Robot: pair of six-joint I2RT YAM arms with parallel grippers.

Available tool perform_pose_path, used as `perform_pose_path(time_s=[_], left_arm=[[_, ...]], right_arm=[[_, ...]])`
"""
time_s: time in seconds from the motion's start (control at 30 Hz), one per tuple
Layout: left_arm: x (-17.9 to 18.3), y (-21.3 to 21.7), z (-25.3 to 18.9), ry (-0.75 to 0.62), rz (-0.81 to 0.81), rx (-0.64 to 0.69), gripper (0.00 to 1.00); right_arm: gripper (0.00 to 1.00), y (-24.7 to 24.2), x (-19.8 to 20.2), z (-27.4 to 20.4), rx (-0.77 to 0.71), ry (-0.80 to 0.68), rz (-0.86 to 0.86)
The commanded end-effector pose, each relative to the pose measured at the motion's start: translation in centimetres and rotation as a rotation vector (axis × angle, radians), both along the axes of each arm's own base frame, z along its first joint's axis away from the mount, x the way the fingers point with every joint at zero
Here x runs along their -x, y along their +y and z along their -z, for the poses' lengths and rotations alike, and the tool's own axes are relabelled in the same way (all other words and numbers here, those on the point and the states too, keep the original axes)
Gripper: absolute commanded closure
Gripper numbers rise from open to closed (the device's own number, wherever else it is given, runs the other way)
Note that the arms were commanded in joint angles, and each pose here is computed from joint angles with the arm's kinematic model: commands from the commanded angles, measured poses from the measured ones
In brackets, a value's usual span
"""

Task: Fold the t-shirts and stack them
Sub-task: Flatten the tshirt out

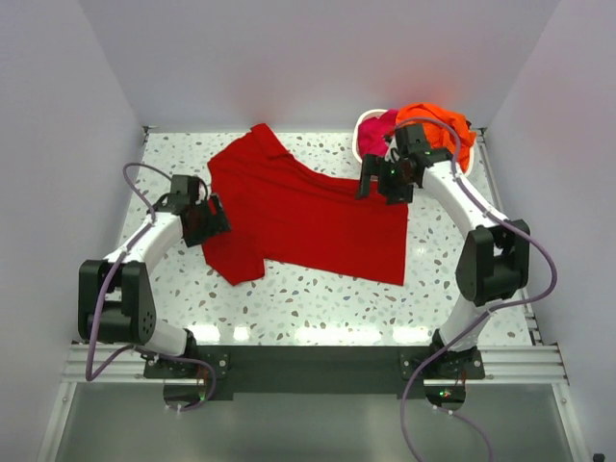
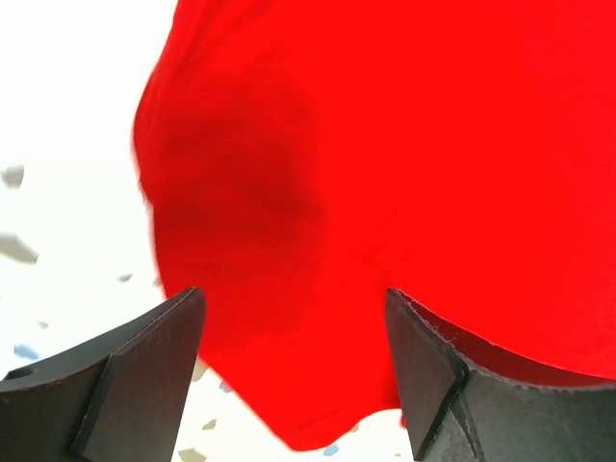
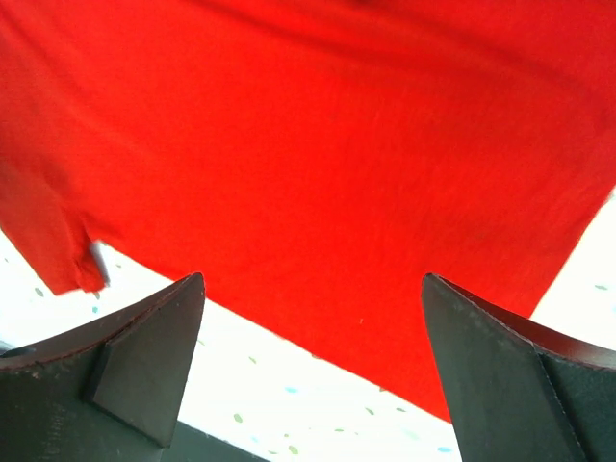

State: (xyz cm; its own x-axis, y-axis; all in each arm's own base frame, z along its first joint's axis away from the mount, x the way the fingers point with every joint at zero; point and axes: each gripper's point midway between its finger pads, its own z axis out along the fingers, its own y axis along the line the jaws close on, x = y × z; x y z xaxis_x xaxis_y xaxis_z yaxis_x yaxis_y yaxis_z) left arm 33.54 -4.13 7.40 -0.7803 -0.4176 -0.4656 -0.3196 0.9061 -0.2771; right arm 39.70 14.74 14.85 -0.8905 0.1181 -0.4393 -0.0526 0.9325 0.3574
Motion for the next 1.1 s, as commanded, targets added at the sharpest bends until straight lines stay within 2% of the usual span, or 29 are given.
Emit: perform_pose_path(time_s=[0.0, 0.27, 0.4, 0.6, 0.7, 0.8, 0.83, 0.93, 1.0, 1.07], left_arm=[[1.0, 1.0, 0.8, 0.043, -0.050, -0.025, 0.21], [4.3, 1.1, 3.6, 0.113, -0.076, -0.012, 0.25], [6.8, 0.6, 5.4, 0.137, -0.134, 0.033, 0.26], [7.0, 0.3, 5.9, 0.128, -0.136, 0.045, 0.30], [6.4, 0.5, 5.8, 0.122, -0.129, 0.035, 0.41], [6.0, 0.5, 5.7, 0.131, -0.113, 0.023, 0.60], [5.8, 0.5, 5.5, 0.127, -0.110, 0.021, 0.73], [5.3, 0.8, 4.1, 0.121, -0.105, 0.003, 0.92], [4.1, 0.8, 2.3, 0.090, -0.092, -0.002, 0.99], [3.3, 0.6, 0.5, 0.091, -0.074, -0.008, 1.00]], right_arm=[[0.03, 1.6, 2.0, -0.2, -0.002, 0.002, -0.027], [0.03, 5.4, 5.7, 1.9, -0.027, 0.074, -0.044], [0.03, 4.8, 6.7, 2.0, 0.025, 0.073, -0.085], [0.03, 4.9, 7.5, 2.6, 0.014, 0.106, -0.121], [0.03, 5.3, 7.7, 2.7, -0.009, 0.113, -0.115], [0.03, 5.5, 7.6, 2.5, -0.022, 0.104, -0.102], [0.03, 5.5, 7.5, 2.4, -0.024, 0.099, -0.099], [0.03, 5.4, 7.6, 2.4, -0.023, 0.099, -0.095], [0.03, 5.2, 7.7, 2.4, -0.015, 0.097, -0.094], [0.03, 4.9, 7.7, 2.5, -0.001, 0.098, -0.091]])
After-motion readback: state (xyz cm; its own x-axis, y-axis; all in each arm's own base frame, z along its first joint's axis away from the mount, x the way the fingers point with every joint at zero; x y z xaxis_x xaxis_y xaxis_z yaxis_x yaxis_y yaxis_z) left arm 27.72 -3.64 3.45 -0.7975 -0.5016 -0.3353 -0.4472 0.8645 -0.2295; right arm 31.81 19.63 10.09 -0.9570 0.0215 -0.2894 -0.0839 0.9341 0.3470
